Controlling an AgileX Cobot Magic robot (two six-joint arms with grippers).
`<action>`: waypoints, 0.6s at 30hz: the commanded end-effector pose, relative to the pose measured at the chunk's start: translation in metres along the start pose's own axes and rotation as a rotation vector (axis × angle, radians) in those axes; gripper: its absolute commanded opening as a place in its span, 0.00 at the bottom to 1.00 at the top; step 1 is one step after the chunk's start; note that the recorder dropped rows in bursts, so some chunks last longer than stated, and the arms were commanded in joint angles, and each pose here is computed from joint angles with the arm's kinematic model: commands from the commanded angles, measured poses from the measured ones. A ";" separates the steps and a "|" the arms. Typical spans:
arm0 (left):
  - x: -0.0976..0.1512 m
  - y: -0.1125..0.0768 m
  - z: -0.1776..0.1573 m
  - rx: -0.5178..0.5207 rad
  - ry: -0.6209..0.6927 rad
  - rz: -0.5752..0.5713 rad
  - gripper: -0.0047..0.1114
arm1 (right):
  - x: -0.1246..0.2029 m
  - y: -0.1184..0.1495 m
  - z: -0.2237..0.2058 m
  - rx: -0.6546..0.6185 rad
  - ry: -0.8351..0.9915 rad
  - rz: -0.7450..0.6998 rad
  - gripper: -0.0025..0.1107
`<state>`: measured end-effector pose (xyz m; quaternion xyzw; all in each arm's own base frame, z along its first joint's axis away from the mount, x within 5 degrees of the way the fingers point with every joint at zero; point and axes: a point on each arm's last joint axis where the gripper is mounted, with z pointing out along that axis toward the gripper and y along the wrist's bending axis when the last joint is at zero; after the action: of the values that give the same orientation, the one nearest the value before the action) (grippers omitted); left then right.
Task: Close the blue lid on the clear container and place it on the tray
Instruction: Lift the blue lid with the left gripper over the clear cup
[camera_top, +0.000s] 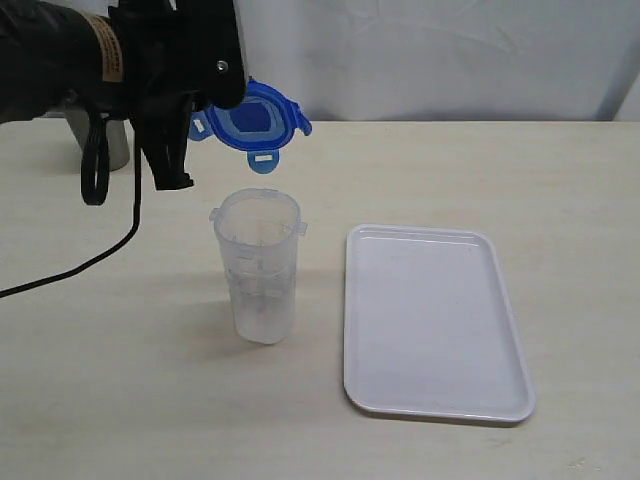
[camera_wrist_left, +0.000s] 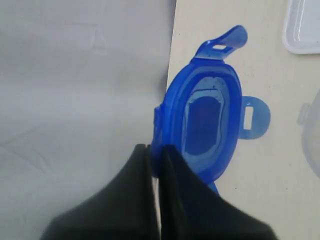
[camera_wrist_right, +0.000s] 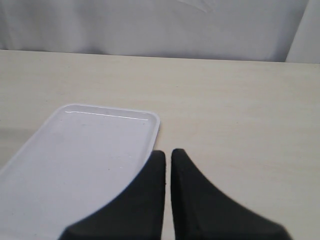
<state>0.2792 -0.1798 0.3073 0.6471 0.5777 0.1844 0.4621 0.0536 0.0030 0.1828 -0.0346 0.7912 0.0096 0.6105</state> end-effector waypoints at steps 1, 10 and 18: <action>-0.008 -0.006 -0.004 0.019 0.017 0.101 0.04 | 0.000 0.000 0.000 0.003 -0.003 0.006 0.06; -0.023 -0.011 -0.008 -0.020 0.064 0.146 0.04 | 0.000 0.000 0.000 0.003 -0.003 0.006 0.06; -0.035 -0.019 -0.011 -0.005 0.053 0.140 0.04 | 0.000 0.000 0.000 0.003 -0.003 0.006 0.06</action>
<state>0.2529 -0.2091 0.3065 0.6867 0.5347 0.2369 0.4318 0.0536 0.0030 0.1828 -0.0346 0.7912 0.0096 0.6105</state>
